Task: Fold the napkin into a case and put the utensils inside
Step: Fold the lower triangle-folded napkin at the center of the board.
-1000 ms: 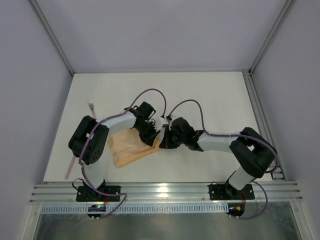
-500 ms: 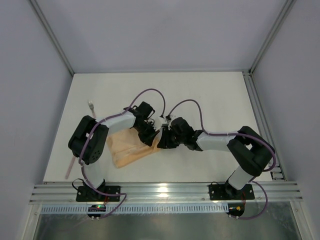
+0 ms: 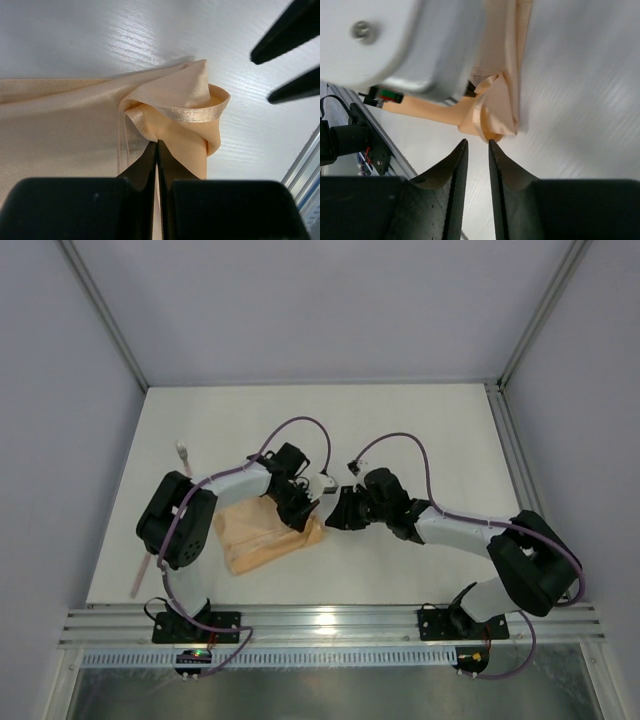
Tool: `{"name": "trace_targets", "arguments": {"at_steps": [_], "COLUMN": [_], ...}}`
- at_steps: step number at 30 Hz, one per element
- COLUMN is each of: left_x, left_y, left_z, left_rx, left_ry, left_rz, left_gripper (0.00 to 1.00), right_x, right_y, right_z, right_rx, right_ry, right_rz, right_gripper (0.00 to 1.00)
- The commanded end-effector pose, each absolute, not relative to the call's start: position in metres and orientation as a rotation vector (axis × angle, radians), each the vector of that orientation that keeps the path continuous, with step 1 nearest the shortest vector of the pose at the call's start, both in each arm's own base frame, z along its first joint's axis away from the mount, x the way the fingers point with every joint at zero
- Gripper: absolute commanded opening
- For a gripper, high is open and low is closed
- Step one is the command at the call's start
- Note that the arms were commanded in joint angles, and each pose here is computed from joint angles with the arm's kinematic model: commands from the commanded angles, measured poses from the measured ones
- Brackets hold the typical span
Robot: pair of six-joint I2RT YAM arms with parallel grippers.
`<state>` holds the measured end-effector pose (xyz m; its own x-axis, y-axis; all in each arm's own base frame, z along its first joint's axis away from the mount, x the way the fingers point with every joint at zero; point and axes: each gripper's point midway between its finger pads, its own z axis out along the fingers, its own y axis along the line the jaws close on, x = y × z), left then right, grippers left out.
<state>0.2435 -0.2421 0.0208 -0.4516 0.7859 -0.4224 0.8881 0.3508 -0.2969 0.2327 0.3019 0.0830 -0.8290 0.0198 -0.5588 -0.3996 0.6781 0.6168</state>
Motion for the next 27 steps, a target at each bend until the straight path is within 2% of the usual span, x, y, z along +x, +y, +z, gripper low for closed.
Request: {"name": "trace_targets", "arguments": {"at_steps": [1,8,15,23,27], "left_x": [0.255,0.258,0.257,0.259,0.26], "left_y": [-0.253,-0.253,-0.252,-0.252,-0.252], "left_z": [0.038,0.04,0.038,0.035,0.035], "left_rx": [1.522,1.514,1.524,1.526,1.523], "left_ry": [2.319,2.322,2.324,2.331,2.328], "left_rz": [-0.73,-0.72,-0.715,-0.705,-0.7], "left_gripper": [0.0,0.0,0.0,0.0,0.0], "right_x": [0.236,0.251,0.255,0.266,0.265], "right_y": [0.317,0.334,0.33,0.341,0.343], "right_z": [0.09,0.088,0.061,0.061,0.063], "right_rx": [-0.315,-0.321,-0.296,-0.296,-0.303], "right_ry": [2.291,2.244,2.301,2.29,2.29], "right_rz": [1.207,1.266,1.2,1.223,1.236], "right_gripper": [0.26,0.44,0.44,0.15,0.12]}}
